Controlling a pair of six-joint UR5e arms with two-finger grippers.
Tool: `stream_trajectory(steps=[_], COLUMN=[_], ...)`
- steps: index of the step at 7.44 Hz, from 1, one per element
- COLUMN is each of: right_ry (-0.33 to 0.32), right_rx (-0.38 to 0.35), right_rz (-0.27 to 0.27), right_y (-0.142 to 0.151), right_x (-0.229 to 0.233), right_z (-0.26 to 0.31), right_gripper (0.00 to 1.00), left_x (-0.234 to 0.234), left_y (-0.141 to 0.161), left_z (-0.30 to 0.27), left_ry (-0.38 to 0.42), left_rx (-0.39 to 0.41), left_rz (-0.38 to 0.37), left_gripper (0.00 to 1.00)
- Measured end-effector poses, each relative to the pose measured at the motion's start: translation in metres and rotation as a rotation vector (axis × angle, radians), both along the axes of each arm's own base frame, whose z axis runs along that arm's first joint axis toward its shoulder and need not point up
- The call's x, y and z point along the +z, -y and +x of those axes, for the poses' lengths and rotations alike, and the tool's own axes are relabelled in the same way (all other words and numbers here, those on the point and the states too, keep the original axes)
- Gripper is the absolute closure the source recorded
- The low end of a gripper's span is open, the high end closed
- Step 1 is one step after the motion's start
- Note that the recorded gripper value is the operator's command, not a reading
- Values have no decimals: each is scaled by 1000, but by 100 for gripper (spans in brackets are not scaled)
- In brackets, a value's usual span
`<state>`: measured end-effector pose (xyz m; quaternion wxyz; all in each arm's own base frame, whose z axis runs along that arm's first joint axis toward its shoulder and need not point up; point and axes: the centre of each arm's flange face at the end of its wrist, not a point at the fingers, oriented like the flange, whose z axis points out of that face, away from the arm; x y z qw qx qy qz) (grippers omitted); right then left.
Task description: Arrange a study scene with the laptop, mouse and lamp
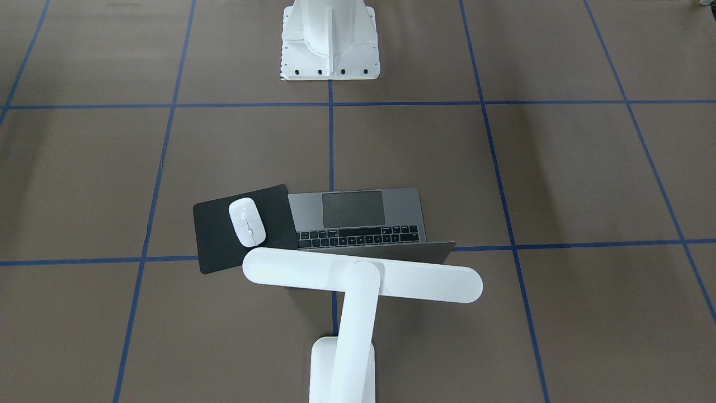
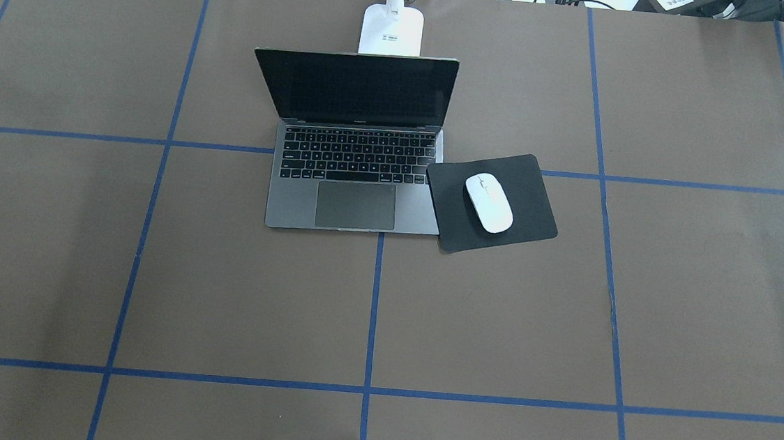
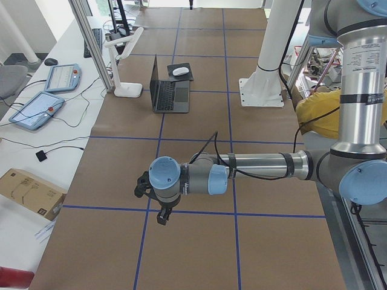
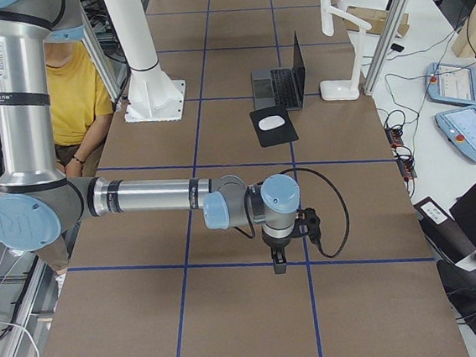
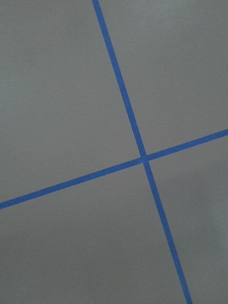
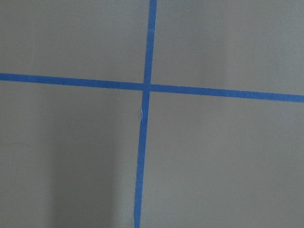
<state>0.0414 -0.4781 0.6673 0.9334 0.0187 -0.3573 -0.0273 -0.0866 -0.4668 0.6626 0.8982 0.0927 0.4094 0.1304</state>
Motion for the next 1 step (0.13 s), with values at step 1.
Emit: stream_trajectory(steps=[1], right_ry=[1], right_rx=[-2], right_rz=[0], right_y=[0], right_x=[0], right_z=[-1], right_gripper=[0], left_x=[0], left_y=[0], left_z=[0], left_ry=[0], left_rx=[0], left_rz=[1], left_gripper=[0])
